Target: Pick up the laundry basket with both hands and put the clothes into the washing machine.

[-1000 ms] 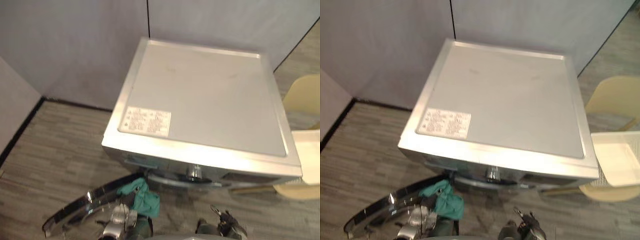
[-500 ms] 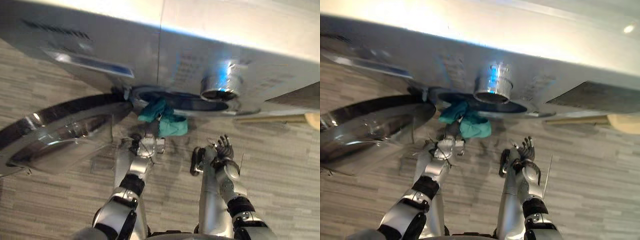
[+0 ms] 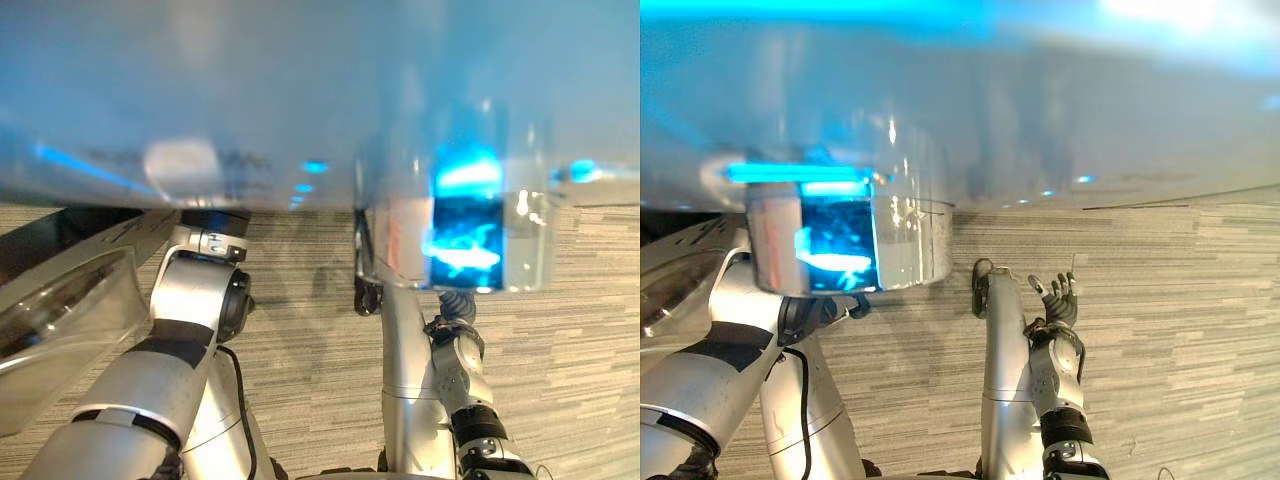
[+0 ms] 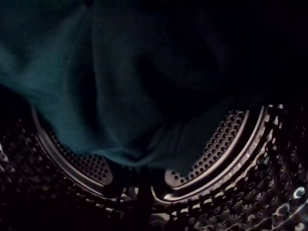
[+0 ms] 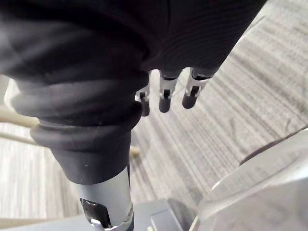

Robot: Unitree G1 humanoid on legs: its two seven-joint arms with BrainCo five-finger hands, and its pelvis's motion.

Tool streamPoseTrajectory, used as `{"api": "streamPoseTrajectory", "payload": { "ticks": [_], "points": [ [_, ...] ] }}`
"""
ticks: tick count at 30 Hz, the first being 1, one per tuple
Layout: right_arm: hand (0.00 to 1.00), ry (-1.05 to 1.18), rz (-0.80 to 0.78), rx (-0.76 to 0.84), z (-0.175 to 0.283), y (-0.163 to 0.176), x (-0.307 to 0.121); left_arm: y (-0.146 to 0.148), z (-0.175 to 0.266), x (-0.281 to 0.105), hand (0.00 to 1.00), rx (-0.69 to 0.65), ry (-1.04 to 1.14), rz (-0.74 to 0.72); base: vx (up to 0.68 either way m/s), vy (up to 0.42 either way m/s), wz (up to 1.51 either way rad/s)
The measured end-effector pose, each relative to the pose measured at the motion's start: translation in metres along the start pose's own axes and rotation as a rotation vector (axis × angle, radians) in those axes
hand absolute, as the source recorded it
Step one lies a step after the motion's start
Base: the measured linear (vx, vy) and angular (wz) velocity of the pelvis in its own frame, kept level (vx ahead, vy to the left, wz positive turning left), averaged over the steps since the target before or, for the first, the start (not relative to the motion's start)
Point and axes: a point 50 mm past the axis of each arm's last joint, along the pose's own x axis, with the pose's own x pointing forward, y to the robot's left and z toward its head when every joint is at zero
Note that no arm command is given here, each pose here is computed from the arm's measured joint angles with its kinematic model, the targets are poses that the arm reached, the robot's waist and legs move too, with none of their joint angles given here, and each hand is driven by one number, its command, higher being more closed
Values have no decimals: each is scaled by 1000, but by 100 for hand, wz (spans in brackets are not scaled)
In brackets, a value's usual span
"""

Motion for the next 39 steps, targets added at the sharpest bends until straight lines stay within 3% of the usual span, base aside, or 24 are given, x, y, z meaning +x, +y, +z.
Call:
{"api": "streamPoseTrajectory", "payload": {
  "ticks": [3, 6, 11, 13, 14, 15, 19, 28, 32, 35, 36, 39],
  "points": [
    [0, 12, -7, 20, -3, -5, -2, -4, -1, 1, 100, 41, 11, -29, -15, -28, -16],
    [0, 30, -25, 38, -9, -15, -8, -13, -7, -5, 100, 247, -21, -103, -5, -9, -9],
    [0, 62, -74, 26, -19, -37, -21, -23, -14, -18, 100, 797, -266, -208, 2, 1, -2],
    [0, 67, -73, 33, -20, -39, -22, -27, -18, -25, 100, 1084, -425, -301, -2, -1, 2],
    [0, 61, -67, 40, -20, -38, -22, -27, -19, -26, 100, 1151, -463, -321, -7, 1, 4],
    [0, 50, -62, 60, -18, -37, -22, -29, -22, -28, 0, 1260, -520, -364, 0, 0, 0],
    [0, 32, -50, 113, -15, -31, -20, -29, -31, -29, 0, 1453, -537, -469, 0, 0, 0],
    [0, 43, -76, 152, -17, -36, -19, -18, -42, -16, 0, 1637, -385, -498, -4, -2, -1],
    [0, 54, -103, 185, -18, -41, -19, -20, -41, -14, 0, 1626, -346, -503, -3, -3, 1],
    [0, 67, -134, 213, -20, -46, -19, -20, -34, -7, 0, 1462, -248, -426, -6, -16, 4],
    [0, 81, -148, 215, -22, -49, -20, -17, -33, -4, 0, 1327, -173, -359, 4, -21, 13],
    [0, 99, -172, 218, -24, -55, -20, -2, -39, -6, 0, 1128, -47, -247, 21, -25, 14]
  ]
}}
